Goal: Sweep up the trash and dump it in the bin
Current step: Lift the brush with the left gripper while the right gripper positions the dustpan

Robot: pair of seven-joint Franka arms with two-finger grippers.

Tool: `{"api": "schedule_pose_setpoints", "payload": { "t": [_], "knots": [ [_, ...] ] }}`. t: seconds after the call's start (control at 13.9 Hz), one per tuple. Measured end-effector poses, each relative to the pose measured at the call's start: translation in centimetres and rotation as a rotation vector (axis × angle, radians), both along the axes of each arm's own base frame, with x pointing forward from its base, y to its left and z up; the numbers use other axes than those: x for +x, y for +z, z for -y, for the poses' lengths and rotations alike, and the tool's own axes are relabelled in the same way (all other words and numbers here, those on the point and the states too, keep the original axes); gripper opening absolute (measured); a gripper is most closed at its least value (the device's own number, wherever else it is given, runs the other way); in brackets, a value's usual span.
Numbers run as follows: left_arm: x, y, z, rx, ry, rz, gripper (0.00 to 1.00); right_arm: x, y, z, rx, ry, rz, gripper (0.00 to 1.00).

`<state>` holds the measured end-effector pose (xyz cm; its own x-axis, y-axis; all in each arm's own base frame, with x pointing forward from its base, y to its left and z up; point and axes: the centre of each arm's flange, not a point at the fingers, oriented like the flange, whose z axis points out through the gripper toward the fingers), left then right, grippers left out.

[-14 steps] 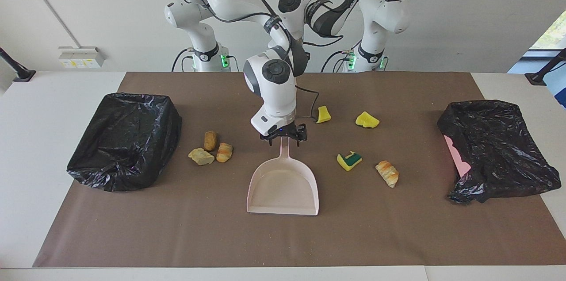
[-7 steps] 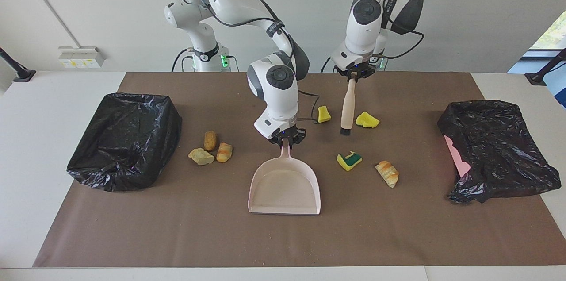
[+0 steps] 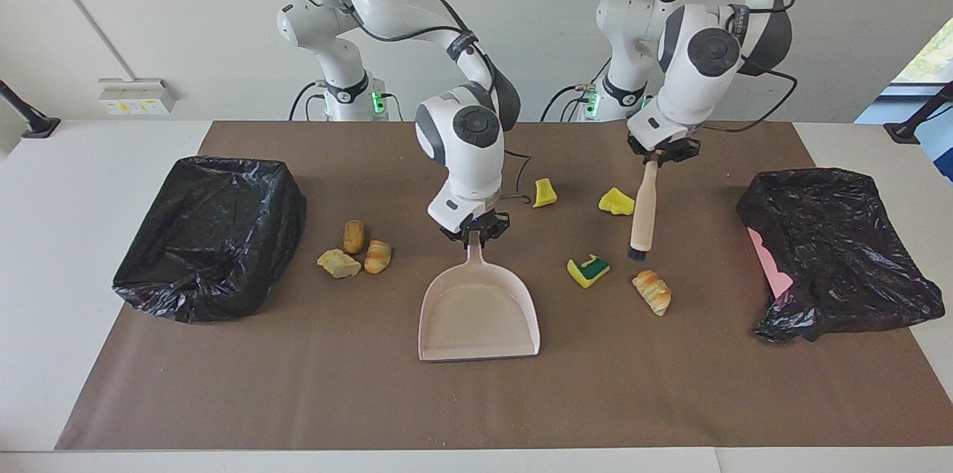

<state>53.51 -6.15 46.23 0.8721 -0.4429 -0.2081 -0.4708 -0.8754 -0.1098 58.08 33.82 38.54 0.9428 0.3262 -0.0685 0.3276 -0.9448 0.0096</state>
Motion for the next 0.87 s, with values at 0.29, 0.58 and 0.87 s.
{"api": "schedule_pose_setpoints", "payload": {
  "t": [0.29,0.58,0.87],
  "knots": [
    [5.8,-3.4,-4.0,0.026,-0.032,0.057,0.26,-1.3,6.3,5.6,0.029,0.337,-0.080,0.32],
    [8.8,-8.1,-4.6,0.041,-0.108,0.053,0.26,-3.5,4.6,6.9,0.067,0.503,-0.140,0.32],
    [8.0,-9.8,-1.2,0.025,-0.232,0.006,0.26,-3.9,3.2,7.0,0.072,0.534,-0.127,0.32]
  ]
}}
